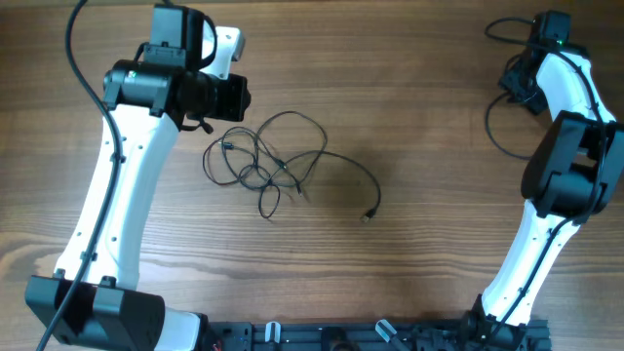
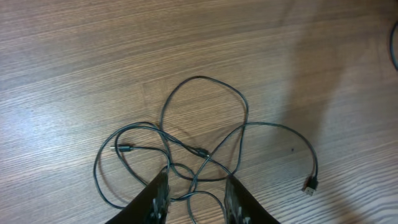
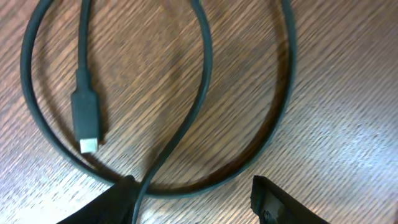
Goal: Untangle cables
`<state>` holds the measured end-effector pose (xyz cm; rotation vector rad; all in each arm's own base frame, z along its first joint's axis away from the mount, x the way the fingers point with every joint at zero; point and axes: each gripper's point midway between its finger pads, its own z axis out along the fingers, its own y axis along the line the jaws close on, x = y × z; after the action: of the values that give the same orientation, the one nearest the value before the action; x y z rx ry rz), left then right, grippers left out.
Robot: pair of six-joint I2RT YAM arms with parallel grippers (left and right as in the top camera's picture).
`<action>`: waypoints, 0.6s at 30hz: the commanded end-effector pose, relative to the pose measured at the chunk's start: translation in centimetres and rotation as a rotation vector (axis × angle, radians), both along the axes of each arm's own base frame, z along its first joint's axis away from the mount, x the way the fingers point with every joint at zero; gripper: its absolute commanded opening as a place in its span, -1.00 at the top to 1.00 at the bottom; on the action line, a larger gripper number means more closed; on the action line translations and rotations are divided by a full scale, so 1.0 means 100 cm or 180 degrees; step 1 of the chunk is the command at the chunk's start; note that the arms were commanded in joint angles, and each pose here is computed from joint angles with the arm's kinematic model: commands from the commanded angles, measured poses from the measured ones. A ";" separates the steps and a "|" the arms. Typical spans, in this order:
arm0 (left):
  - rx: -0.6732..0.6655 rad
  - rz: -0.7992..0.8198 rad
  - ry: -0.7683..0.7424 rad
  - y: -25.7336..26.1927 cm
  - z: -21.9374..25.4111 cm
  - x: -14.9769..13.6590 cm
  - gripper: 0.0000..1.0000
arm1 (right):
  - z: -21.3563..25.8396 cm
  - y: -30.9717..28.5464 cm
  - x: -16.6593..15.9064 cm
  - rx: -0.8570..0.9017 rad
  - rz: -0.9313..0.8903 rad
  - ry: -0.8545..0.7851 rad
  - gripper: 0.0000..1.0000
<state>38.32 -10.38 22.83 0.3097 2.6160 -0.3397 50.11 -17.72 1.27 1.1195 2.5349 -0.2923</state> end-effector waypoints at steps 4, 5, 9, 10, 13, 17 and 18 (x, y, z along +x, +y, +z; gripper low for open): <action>-0.0074 -0.0117 -0.0085 -0.014 0.012 -0.006 0.38 | -0.007 -0.011 -0.007 -0.0236 -0.0092 0.0110 -0.23; -0.0074 -0.0121 -0.0086 -0.014 0.012 -0.006 0.38 | -0.011 -0.011 -0.009 -0.0234 -0.0065 0.0153 -0.23; -0.0075 -0.0133 -0.0080 -0.016 0.012 -0.007 0.39 | -0.031 -0.008 -0.026 -0.0185 -0.0161 0.0412 -0.23; -0.0071 -0.0134 -0.0064 -0.015 0.011 -0.008 0.39 | -0.037 -0.009 -0.031 -0.0194 -0.0242 0.0475 -0.23; -0.0058 -0.0135 -0.0005 -0.015 0.009 -0.012 0.39 | -0.047 -0.008 -0.036 -0.0161 -0.0298 0.0533 -0.23; 0.0000 -0.0215 0.0061 -0.013 0.005 -0.018 0.41 | -0.047 -0.008 -0.033 -0.0168 -0.0303 0.0497 -0.24; 0.0000 -0.0215 0.0062 -0.013 0.005 -0.018 0.40 | -0.046 -0.009 -0.033 -0.0171 -0.0303 0.0492 -0.25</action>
<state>36.98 -11.31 22.29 0.3556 2.6607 -0.3483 48.54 -18.78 0.48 1.2160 2.5146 -0.4226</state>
